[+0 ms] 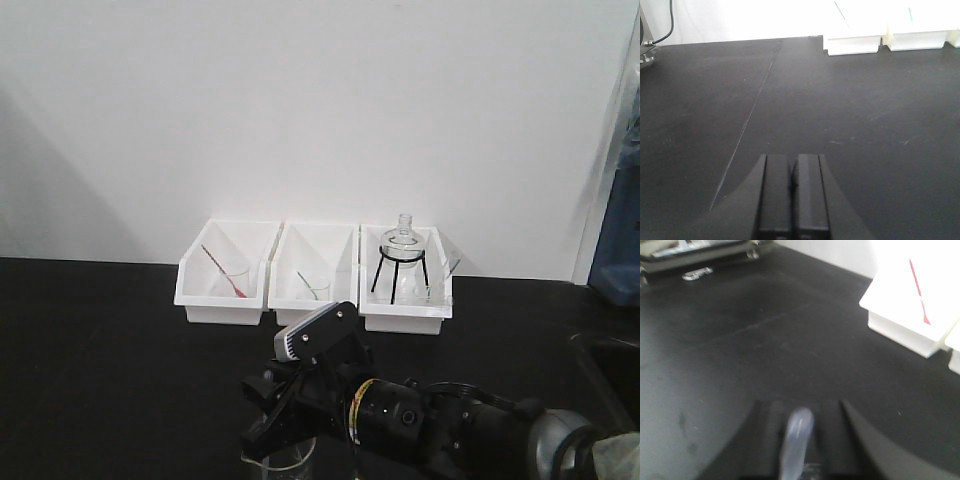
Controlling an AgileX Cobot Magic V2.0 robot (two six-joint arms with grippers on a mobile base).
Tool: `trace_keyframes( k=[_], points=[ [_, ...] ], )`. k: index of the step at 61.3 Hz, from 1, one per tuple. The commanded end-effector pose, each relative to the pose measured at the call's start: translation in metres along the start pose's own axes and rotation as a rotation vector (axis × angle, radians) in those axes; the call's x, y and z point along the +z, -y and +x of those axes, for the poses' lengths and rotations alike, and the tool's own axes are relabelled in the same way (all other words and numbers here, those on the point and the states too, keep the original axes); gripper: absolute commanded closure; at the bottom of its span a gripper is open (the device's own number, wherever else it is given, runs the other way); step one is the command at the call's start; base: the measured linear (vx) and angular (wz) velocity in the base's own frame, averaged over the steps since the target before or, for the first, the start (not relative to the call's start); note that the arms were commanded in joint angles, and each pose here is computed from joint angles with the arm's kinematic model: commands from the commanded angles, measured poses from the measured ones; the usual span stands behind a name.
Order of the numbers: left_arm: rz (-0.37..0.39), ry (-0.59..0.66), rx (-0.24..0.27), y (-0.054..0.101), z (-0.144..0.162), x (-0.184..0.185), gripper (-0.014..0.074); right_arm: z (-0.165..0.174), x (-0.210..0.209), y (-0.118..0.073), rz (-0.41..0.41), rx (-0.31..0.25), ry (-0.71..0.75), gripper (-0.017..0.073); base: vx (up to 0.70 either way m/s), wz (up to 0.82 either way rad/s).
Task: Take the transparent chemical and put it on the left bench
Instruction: 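Open the right gripper to release the pipette into the beaker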
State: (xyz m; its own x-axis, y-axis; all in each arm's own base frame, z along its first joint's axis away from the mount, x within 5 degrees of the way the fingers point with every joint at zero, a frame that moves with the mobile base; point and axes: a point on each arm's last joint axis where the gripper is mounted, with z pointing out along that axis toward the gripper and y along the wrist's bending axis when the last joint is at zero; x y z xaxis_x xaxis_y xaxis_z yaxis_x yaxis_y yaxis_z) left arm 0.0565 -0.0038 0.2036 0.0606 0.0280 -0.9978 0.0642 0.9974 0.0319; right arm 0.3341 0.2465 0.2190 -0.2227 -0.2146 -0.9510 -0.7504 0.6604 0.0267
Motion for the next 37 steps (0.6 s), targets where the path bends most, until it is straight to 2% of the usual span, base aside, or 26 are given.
trace_keyframes(
  k=[1,7,17,21,24,27,33,37],
  points=[
    [-0.002,0.081,-0.009,0.000,-0.003,-0.001,0.0597,-0.034,-0.010,-0.002,-0.016,-0.012,0.134,0.0106,0.00,0.00],
    [-0.002,0.081,-0.009,0.000,-0.003,-0.001,0.0597,-0.035,-0.010,-0.003,-0.022,-0.010,0.143,0.0025,0.00,0.00],
    [-0.002,0.081,-0.009,0.000,-0.003,-0.001,0.0597,-0.058,-0.029,-0.006,-0.027,0.041,0.189,0.0012,0.00,0.00],
    [-0.002,0.081,-0.009,0.000,-0.003,-0.001,0.0597,-0.074,-0.045,-0.009,-0.016,0.001,0.203,0.0019,0.00,0.00],
    [-0.002,0.081,-0.009,0.000,-0.003,-0.001,0.0597,-0.087,-0.061,-0.012,0.001,-0.055,0.208,0.0026,0.00,0.00],
    [-0.002,0.081,-0.009,0.000,-0.003,-0.001,0.0597,-0.096,-0.077,-0.015,0.013,-0.080,0.220,0.0033,0.00,0.00],
    [-0.002,0.081,-0.009,0.000,-0.003,-0.001,0.0597,-0.102,-0.108,-0.021,0.035,-0.097,0.223,0.0041,0.00,0.00],
    [-0.002,0.081,-0.009,0.000,-0.003,-0.001,0.0597,-0.098,-0.133,-0.027,0.052,-0.087,0.221,0.0046,0.00,0.00]
  ],
)
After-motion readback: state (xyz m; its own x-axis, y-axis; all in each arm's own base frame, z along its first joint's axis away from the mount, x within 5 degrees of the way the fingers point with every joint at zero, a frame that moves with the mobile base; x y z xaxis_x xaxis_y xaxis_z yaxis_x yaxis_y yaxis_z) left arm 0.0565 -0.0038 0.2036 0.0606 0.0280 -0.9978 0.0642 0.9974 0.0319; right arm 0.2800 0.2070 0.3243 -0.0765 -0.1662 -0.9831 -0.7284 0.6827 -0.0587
